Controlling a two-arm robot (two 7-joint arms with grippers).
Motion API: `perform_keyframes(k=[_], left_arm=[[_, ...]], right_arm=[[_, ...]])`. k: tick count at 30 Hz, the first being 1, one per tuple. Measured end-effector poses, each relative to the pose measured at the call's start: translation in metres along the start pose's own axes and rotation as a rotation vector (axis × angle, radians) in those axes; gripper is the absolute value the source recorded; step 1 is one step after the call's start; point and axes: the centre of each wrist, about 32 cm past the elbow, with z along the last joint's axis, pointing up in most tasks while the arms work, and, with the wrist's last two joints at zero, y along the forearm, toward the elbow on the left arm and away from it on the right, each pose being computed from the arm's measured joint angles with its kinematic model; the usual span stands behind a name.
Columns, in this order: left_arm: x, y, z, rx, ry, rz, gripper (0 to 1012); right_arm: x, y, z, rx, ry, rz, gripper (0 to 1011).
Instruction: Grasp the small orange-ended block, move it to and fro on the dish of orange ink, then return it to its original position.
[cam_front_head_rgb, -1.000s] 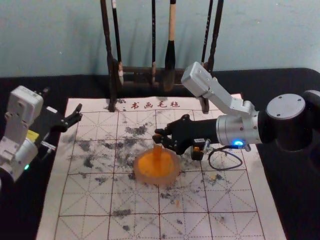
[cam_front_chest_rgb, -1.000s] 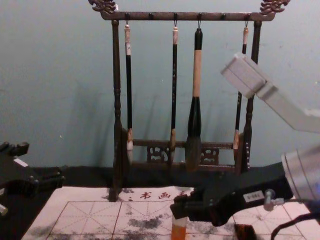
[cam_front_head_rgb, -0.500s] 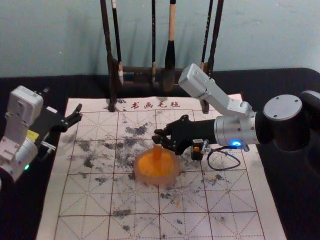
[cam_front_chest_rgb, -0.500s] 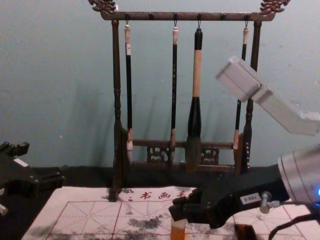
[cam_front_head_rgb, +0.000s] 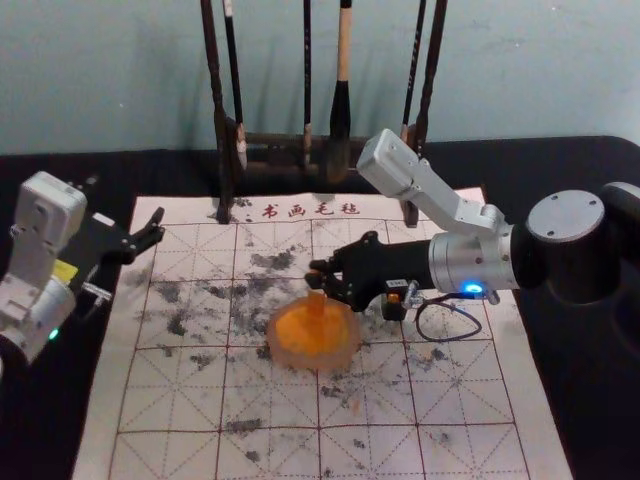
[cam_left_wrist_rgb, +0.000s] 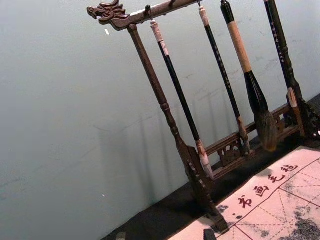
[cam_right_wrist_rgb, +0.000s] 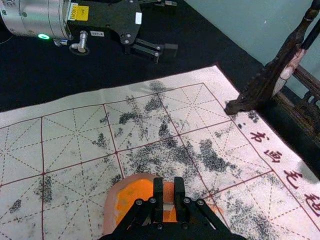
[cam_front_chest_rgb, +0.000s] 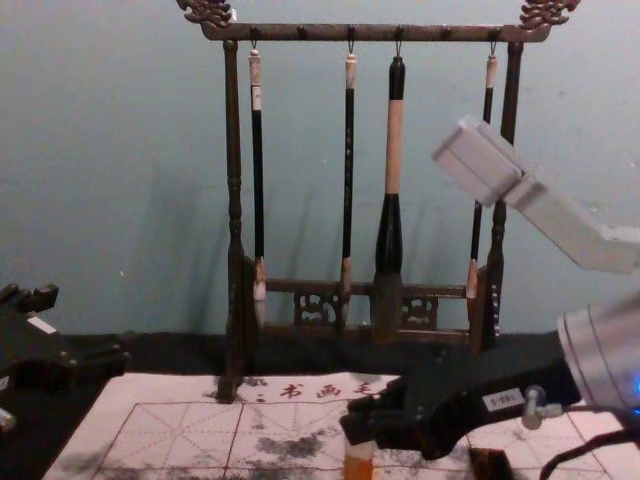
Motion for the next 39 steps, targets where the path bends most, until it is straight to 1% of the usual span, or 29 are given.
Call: perform_keyframes(k=[13,27,39], left_arm=[[0.0000,0.0000,0.0000,0.000,0.000,0.000,1001],[0.0000,0.0000,0.0000,0.000,0.000,0.000,1001],[0.0000,0.0000,0.0000,0.000,0.000,0.000,1001]], right_arm=[[0.001,-0.004,0.000,0.001,-0.003,0.000,127],[0.001,-0.010,-0.004,-0.006,-0.011,0.008,127],[-0.005,-0.014,-0.007,-0.005,-0.015,0.032,127]])
